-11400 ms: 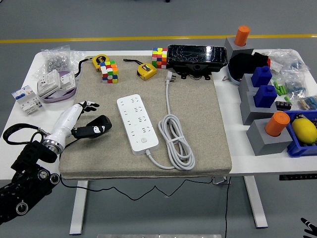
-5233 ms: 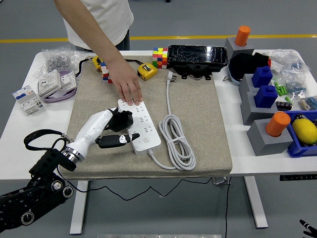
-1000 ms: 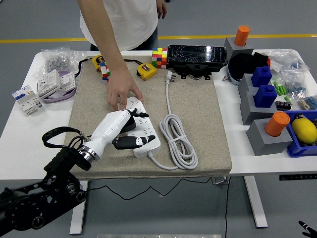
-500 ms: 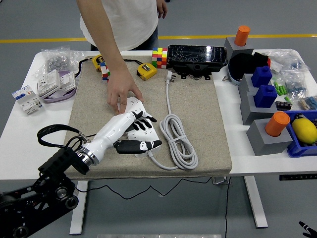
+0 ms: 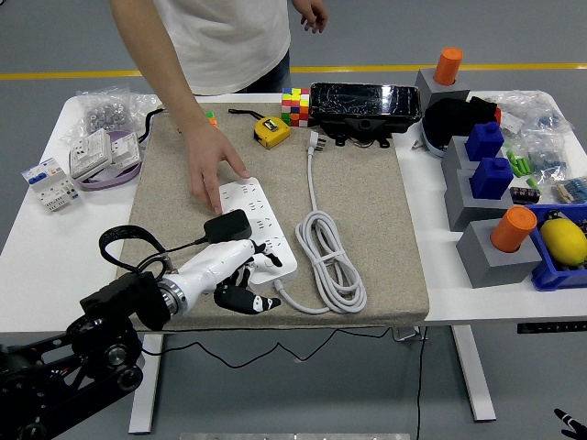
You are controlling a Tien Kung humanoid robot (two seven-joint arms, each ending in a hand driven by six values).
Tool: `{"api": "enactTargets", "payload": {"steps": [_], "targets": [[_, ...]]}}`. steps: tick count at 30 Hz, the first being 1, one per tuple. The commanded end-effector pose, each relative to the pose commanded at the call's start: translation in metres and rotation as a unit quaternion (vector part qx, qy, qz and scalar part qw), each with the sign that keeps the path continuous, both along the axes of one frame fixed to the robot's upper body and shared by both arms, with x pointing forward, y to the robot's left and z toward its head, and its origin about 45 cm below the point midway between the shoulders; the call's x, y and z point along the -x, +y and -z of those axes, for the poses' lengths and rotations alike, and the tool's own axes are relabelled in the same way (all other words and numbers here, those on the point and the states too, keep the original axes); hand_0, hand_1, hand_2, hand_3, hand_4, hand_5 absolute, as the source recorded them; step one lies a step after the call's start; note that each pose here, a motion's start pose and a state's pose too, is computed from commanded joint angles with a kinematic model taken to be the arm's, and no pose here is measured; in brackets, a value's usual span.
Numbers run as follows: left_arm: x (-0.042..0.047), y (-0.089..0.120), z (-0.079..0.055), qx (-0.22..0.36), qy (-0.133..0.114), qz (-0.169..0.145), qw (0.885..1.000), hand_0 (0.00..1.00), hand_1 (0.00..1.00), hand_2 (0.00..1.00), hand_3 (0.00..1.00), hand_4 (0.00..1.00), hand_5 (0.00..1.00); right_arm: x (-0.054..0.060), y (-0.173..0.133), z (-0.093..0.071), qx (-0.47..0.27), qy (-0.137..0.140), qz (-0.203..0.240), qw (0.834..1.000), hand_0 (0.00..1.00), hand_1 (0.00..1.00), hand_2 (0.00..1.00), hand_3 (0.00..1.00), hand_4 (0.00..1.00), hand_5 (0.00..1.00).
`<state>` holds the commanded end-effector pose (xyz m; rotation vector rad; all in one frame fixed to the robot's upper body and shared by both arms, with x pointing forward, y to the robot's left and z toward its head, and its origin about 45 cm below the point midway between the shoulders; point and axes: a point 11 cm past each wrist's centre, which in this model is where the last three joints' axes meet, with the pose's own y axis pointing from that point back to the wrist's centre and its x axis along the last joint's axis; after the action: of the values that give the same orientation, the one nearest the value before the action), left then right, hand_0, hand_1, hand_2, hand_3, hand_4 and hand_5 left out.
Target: Put the plug near the board,insert it into the board,press the button,pull the plug out
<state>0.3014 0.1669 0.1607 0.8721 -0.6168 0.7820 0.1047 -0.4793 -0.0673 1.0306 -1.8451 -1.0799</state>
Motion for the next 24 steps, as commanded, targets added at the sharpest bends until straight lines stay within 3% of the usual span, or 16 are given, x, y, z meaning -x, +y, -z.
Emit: {"api": "enactTargets", "payload": {"steps": [12,24], "targets": [[-0.0012,0.007,0.012,-0.022,0.017,-0.017,0.999,0.075,0.077,0.144,0.773,0.809,0.275,0.002,0.001,0.001,-0.001,0.002,0.000,1.000,0.570,0.664,0.676,0.604,0.971,0.493],[-0.0039,0.005,0.012,-0.009,0.007,-0.025,1.000,0.072,0.077,0.143,0.782,0.805,0.284,0.004,0.002,0.002,-0.003,0.002,0.004,1.000,0.570,0.663,0.676,0.603,0.971,0.493]]}}
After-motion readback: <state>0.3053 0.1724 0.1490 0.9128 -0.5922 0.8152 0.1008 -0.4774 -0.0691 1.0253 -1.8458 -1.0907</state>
